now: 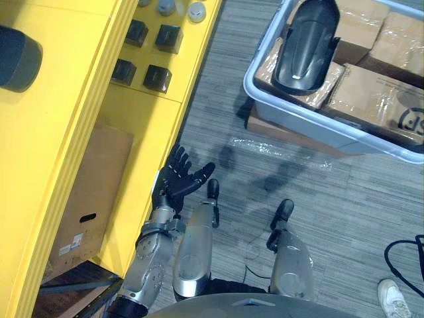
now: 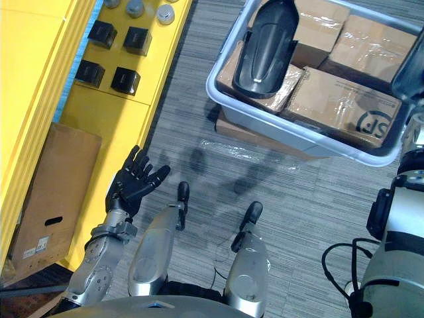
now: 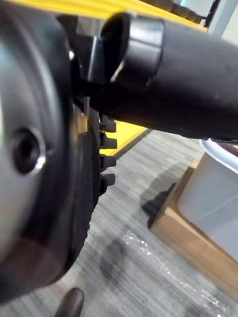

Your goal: Walk over and take three plastic housings, then place them on the shelf

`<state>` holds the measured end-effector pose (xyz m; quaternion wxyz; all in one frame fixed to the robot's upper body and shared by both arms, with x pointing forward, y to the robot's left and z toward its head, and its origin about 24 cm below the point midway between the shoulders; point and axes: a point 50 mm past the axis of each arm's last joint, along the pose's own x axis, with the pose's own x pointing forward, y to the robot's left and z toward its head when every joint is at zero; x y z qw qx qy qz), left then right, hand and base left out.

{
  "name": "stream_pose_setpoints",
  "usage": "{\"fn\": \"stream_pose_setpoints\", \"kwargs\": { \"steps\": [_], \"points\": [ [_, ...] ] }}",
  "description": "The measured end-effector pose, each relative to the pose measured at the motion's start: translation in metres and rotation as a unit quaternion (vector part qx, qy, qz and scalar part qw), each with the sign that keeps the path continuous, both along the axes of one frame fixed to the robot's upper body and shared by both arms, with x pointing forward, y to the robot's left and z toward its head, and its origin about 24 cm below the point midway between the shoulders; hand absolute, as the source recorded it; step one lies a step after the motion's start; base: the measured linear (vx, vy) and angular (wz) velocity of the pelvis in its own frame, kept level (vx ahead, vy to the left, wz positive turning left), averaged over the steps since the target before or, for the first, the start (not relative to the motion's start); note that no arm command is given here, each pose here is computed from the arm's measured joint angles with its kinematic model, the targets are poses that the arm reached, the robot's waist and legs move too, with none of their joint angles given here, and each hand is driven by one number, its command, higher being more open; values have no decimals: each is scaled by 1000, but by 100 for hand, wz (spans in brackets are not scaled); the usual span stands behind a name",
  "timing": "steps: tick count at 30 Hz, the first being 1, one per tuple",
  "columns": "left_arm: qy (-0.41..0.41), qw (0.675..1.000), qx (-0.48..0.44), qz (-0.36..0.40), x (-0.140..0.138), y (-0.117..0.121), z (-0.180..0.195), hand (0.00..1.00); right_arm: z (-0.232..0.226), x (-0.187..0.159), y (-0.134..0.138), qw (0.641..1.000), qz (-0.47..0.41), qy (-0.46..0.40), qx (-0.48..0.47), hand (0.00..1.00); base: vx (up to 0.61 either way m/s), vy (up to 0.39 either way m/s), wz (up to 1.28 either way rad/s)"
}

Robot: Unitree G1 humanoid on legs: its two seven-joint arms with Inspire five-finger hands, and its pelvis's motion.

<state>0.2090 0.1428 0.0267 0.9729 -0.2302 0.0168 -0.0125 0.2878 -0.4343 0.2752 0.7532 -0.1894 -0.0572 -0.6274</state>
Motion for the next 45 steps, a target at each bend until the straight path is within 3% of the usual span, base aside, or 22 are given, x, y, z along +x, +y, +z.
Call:
{"fn": "stream_pose_setpoints", "kwargs": {
  "steps": [4, 6, 10, 13, 19, 22, 28, 34, 39, 45],
  "points": [
    [-65, 998, 21, 18, 1, 12, 28, 100, 16, 6, 38, 984, 58, -23, -168, 0, 86, -47, -6],
    [-97, 994, 45, 19, 2, 15, 40, 100, -8, 18, 77, 971, 123, -37, -203, 0, 117, -54, -7],
    [-135, 989, 63, -16, 7, 3, 53, 100, -60, 25, 126, 959, 204, -37, -192, 0, 106, -23, -1],
    [-132, 988, 51, -66, 13, -20, 56, 100, -115, 17, 168, 955, 260, -20, -144, 0, 77, 1, -12],
    [-103, 981, 52, -156, 25, -63, 53, 100, -145, 13, 227, 928, 355, -17, -107, 0, 21, -3, -18],
    [-71, 982, 67, -159, 24, -72, 42, 100, -149, 5, 254, 904, 412, -43, -100, 0, -38, -15, -18],
    [-37, 983, 135, -121, 26, -68, 29, 100, -171, -8, 282, 883, 467, -48, -29, 0, -49, -12, -5],
    [2, 991, 133, -10, 29, -58, 27, 100, -201, -23, 313, 855, 513, -25, 69, 0, -12, -4, 0],
    [7, 999, 47, 11, 31, -49, 30, 100, -208, -27, 324, 845, 528, -15, 88, 0, 0, 0, 0],
    [-6, 993, -99, -68, 30, -58, 34, 100, -220, -33, 336, 832, 546, 11, 98, 0, 0, 0, 0]
  ]
}}
